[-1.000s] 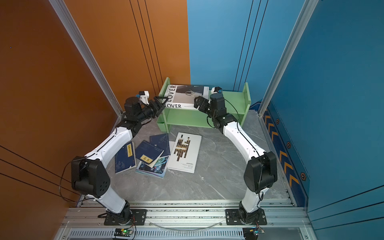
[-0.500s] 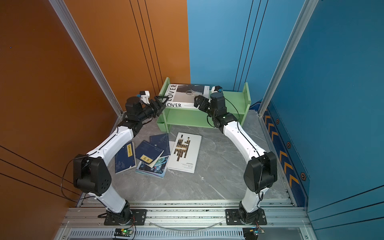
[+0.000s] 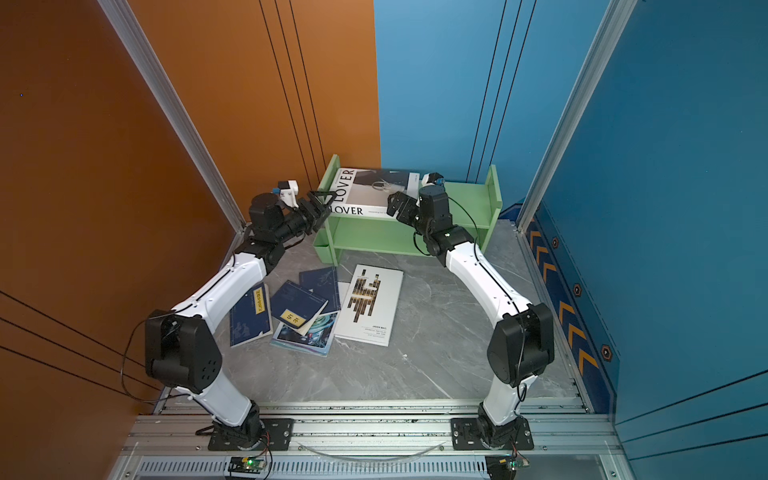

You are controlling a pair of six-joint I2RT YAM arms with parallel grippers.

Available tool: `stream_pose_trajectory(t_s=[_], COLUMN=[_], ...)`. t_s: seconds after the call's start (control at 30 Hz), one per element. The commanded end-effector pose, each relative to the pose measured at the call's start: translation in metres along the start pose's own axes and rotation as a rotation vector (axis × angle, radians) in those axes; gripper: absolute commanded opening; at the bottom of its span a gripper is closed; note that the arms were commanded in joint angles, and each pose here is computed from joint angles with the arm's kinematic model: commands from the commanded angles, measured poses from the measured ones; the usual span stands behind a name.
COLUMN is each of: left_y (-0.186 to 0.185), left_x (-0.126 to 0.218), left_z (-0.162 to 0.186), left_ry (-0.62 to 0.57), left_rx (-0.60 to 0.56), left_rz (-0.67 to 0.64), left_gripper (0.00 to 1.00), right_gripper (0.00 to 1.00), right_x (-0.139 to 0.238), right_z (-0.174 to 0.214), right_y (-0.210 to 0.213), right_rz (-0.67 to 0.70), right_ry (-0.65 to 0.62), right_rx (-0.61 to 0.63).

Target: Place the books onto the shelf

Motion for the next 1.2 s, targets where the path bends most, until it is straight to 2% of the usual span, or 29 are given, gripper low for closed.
stream_pose_trajectory(t_s=[0.0, 0.13, 0.27, 0.43, 0.47, 0.5, 0.63, 0.73, 0.83, 1.03, 1.17], left_y=[-0.021, -0.025, -0.025, -0.021, -0.019, -0.014, 0.026, 0.061, 0.087, 0.121, 0.139], left_x=[0.018, 0.036, 0.057, 0.081, 0.084, 0.086, 0.094, 0.095, 0.088, 0.073, 0.063], left_z=[-0.002, 0.007, 0.034, 0.086, 0.098, 0.11, 0.155, 0.179, 0.201, 0.217, 0.224], left_ry=[-0.018, -0.002, 0.054, 0.161, 0.188, 0.216, 0.29, 0.326, 0.366, 0.386, 0.406], left_rx=[-0.052, -0.092, -0.158, -0.291, -0.312, -0.325, -0.335, -0.326, -0.313, -0.381, -0.381], left_rz=[0.05, 0.013, -0.064, -0.196, -0.208, -0.223, -0.358, -0.463, -0.512, -0.649, -0.704], left_gripper=[0.84, 0.85, 0.85, 0.85, 0.9, 0.91, 0.95, 0.95, 0.96, 0.97, 0.97], right_gripper=[1.0, 1.0, 1.0, 1.0, 1.0, 1.0, 1.0, 1.0, 1.0, 1.0, 1.0], right_x=[0.018, 0.039, 0.071, 0.107, 0.113, 0.119, 0.134, 0.13, 0.117, 0.083, 0.061], right_z=[-0.022, -0.032, -0.022, 0.022, 0.034, 0.043, 0.086, 0.113, 0.141, 0.196, 0.223], right_y=[0.0, -0.003, 0.01, 0.021, 0.02, 0.019, 0.004, -0.016, -0.033, -0.056, -0.069], right_rz=[0.066, 0.085, 0.052, 0.032, 0.037, 0.042, 0.071, 0.112, 0.148, 0.225, 0.257], right_ry=[-0.07, -0.08, -0.05, 0.064, 0.09, 0.11, 0.176, 0.196, 0.241, 0.391, 0.462], right_rx=[0.049, 0.088, 0.16, 0.247, 0.258, 0.262, 0.22, 0.145, 0.096, 0.092, 0.067])
Point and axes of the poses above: each gripper's point midway between its finger pads, its own x axis back along the fingers, its own y axis along the line the jaws close on, z = x × y, the point moved 8 cm from there along x, back along the fingers, and after that the axes turned 3 degrees about -x, right-handed, at the moved point
